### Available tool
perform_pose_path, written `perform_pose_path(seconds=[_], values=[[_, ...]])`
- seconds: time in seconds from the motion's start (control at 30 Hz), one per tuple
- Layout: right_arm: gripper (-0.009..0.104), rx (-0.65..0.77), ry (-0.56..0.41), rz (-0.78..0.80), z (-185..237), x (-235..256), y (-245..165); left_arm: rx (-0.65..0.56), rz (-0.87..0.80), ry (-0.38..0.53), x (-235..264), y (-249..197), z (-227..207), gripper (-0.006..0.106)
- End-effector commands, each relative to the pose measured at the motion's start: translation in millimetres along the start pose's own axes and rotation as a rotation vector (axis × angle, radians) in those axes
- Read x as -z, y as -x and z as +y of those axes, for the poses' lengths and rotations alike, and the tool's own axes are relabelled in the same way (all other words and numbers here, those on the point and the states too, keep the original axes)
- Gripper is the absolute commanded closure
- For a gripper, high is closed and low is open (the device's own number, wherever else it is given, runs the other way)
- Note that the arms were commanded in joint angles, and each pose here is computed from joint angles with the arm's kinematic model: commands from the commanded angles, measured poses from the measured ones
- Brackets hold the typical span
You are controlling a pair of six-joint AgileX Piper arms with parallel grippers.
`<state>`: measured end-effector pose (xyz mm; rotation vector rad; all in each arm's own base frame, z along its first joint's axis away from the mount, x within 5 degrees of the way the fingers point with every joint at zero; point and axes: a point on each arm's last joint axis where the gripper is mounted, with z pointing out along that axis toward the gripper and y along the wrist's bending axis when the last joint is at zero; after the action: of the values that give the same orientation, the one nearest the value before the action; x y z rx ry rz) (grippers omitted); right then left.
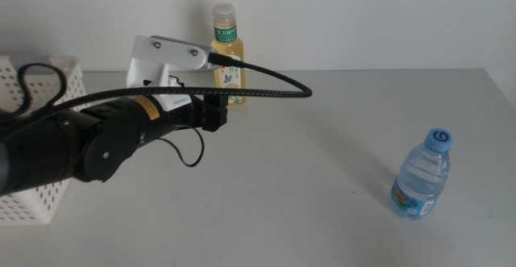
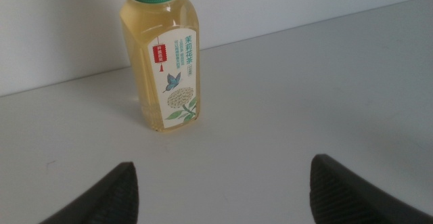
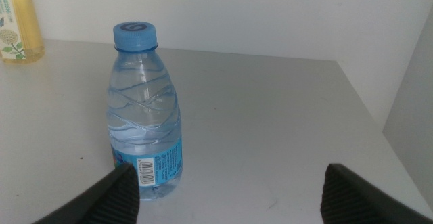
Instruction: Use arms to grab the bottles and put them into the dustbin to the left of the table.
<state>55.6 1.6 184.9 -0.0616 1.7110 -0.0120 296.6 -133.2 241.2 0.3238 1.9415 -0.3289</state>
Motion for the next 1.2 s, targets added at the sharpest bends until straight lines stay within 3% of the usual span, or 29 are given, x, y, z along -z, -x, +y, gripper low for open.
perform_pose_path(seconds=[0.0, 0.17, 0.33, 0.67, 1.17], values=[[0.001, 0.014, -0.014, -0.108, -1, 3, 11, 0.035, -0.123, -0.008, -11, 27, -3, 0.018], [0.001, 0.014, -0.014, -0.108, -1, 3, 11, 0.029, -0.153, 0.002, -48, 35, -2, 0.016], [0.001, 0.014, -0.014, -0.108, -1, 3, 11, -0.016, -0.225, 0.032, -77, 51, 5, 0.007], [0.001, 0.014, -0.014, -0.108, -1, 3, 11, 0.017, -0.246, 0.073, -128, 53, 15, 0.007], [0.001, 0.014, -0.014, -0.108, -1, 3, 11, 0.02, -0.288, 0.116, -158, 48, 30, 0.007]])
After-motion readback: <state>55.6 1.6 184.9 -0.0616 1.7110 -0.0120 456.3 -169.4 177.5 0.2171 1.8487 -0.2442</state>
